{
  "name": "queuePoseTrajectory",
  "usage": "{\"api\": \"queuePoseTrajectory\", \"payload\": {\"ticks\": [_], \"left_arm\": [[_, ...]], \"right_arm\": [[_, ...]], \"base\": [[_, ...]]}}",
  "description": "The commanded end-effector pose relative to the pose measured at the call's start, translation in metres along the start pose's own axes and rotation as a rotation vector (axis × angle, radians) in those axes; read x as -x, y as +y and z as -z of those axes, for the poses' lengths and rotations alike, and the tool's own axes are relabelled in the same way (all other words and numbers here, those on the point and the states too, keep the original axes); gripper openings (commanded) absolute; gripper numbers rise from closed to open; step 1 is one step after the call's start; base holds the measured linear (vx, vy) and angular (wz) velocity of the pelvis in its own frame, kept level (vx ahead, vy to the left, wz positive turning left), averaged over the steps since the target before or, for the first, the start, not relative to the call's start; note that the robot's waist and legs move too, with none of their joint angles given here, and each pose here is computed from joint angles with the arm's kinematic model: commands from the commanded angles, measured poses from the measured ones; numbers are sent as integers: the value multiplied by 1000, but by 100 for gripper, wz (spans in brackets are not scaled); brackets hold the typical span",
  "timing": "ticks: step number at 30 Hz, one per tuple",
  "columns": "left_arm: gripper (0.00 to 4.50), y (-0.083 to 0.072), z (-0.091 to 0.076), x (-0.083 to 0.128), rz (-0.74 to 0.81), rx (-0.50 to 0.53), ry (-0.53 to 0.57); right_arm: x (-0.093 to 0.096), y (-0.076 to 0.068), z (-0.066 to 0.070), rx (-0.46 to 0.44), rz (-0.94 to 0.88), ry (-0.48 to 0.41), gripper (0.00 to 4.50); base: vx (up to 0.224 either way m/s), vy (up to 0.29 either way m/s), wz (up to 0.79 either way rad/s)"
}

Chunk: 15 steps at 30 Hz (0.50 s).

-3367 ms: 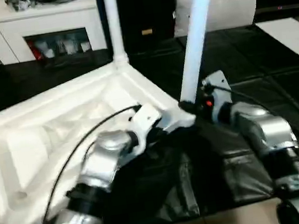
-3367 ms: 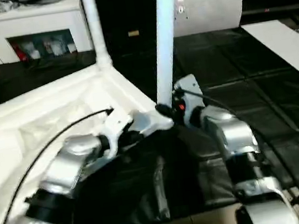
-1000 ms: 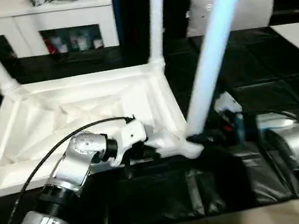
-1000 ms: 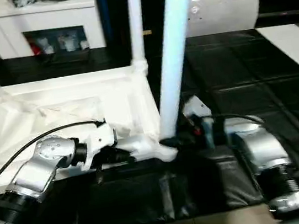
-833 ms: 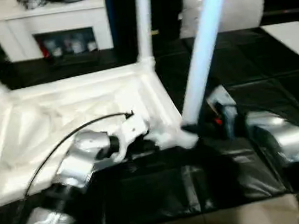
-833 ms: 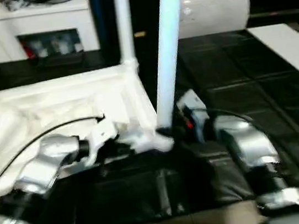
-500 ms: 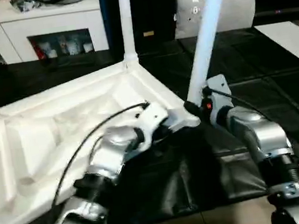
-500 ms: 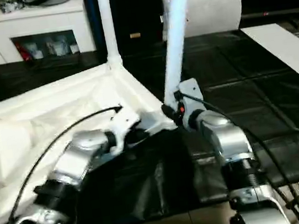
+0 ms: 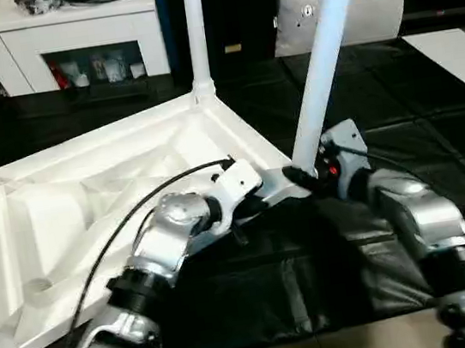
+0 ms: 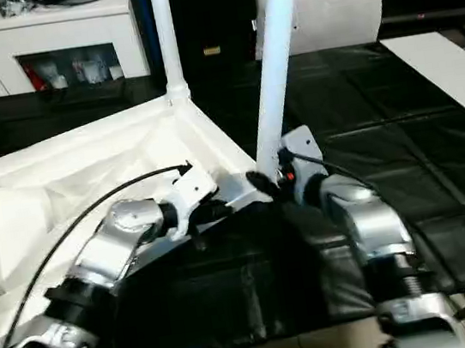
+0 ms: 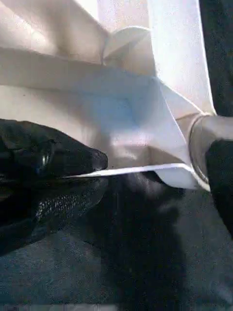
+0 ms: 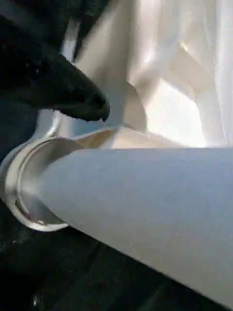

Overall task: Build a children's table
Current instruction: Rotate leg to tighten

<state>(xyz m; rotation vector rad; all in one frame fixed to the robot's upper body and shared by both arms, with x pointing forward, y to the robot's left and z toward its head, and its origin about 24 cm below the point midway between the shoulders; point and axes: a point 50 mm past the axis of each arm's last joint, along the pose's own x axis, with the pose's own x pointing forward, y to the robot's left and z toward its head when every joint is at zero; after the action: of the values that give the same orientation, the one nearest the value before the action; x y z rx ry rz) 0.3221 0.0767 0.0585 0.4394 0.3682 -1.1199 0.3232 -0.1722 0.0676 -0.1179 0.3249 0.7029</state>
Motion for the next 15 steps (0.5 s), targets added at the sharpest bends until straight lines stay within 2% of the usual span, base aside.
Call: {"api": "queuePoseTrajectory", "payload": {"ticks": [1, 3, 5, 10, 11, 15], "left_arm": [[0, -2, -10, 4, 52, -74, -57], [0, -1, -2, 14, 108, -120, -38], [0, -1, 0, 18, 137, -148, -38], [0, -3, 6, 31, 231, -174, -33], [0, -3, 7, 33, 244, -179, -30], [0, -7, 11, 41, 323, -201, -33]], "right_arm": [[5, 0, 1, 40, -60, 6, 385], [20, -2, -5, 96, -192, -14, 385], [26, -4, -7, 129, -237, -16, 385], [38, -8, -4, 204, -355, 28, 385], [40, -8, -4, 213, -376, 37, 360], [43, -7, -3, 223, -474, 49, 334]], "base": [[0, 0, 0], [0, 0, 0], [0, 0, 0], [0, 0, 0], [0, 0, 0], [0, 0, 0]]}}
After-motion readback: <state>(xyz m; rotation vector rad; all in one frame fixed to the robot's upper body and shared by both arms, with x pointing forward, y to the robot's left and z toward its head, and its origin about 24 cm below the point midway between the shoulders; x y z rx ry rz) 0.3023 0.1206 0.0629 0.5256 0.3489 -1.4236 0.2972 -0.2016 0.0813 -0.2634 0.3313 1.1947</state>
